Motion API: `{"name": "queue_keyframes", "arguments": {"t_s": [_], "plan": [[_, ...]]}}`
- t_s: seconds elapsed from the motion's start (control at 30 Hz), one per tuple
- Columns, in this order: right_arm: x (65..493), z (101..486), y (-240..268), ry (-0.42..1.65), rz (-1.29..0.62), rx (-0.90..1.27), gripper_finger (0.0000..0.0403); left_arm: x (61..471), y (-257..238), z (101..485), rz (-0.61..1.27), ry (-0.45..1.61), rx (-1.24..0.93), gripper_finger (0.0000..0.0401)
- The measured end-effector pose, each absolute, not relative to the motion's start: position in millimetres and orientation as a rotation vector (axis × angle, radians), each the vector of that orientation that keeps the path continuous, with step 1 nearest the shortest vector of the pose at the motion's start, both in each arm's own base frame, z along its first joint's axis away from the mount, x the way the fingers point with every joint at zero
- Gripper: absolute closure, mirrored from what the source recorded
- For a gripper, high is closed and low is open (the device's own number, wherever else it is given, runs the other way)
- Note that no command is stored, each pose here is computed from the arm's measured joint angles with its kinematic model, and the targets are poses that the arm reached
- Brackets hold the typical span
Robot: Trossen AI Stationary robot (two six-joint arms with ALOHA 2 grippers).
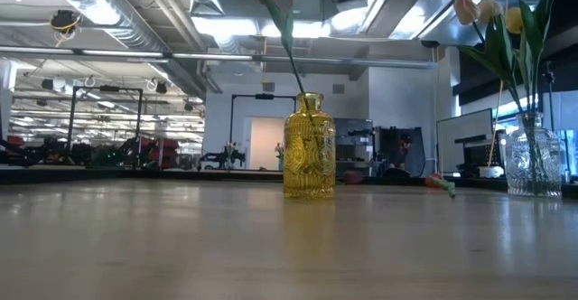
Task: Sort flowers into vase by color
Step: Put the bottom dark red tulip into the yellow transparent vase
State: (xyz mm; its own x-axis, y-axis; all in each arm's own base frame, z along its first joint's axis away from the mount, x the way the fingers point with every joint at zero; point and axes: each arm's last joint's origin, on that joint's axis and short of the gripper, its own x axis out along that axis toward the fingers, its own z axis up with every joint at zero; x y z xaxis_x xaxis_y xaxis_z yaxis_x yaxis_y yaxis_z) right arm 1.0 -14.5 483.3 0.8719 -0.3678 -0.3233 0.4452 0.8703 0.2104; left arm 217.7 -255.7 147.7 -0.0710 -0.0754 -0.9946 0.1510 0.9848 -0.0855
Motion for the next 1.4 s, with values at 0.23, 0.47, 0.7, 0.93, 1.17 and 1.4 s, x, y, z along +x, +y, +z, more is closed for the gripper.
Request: {"name": "queue_keyframes", "arguments": {"t_s": [0.23,0.47,0.7,0.93,1.17,1.4], "plan": [[-1,479,-15,0.302,-0.455,0.389,0.0132,266,-226,218,0.033,1.297,0.155,0.0396],[0,481,-15,0.274,-0.471,0.397,0.0132,317,-168,303,0.384,0.627,-0.090,0.0398],[3,489,-14,0.194,-0.437,0.398,0.0132,371,-124,348,0.552,0.126,-0.079,0.0399],[3,489,-14,0.193,-0.436,0.397,0.0132,384,-84,347,0.680,0.143,0.011,0.0399],[3,489,-14,0.197,-0.436,0.381,0.0132,387,-69,343,0.718,0.154,0.001,0.0399],[3,489,-15,0.197,-0.442,0.368,0.0132,385,-66,319,0.739,0.162,-0.075,0.0399]]}}
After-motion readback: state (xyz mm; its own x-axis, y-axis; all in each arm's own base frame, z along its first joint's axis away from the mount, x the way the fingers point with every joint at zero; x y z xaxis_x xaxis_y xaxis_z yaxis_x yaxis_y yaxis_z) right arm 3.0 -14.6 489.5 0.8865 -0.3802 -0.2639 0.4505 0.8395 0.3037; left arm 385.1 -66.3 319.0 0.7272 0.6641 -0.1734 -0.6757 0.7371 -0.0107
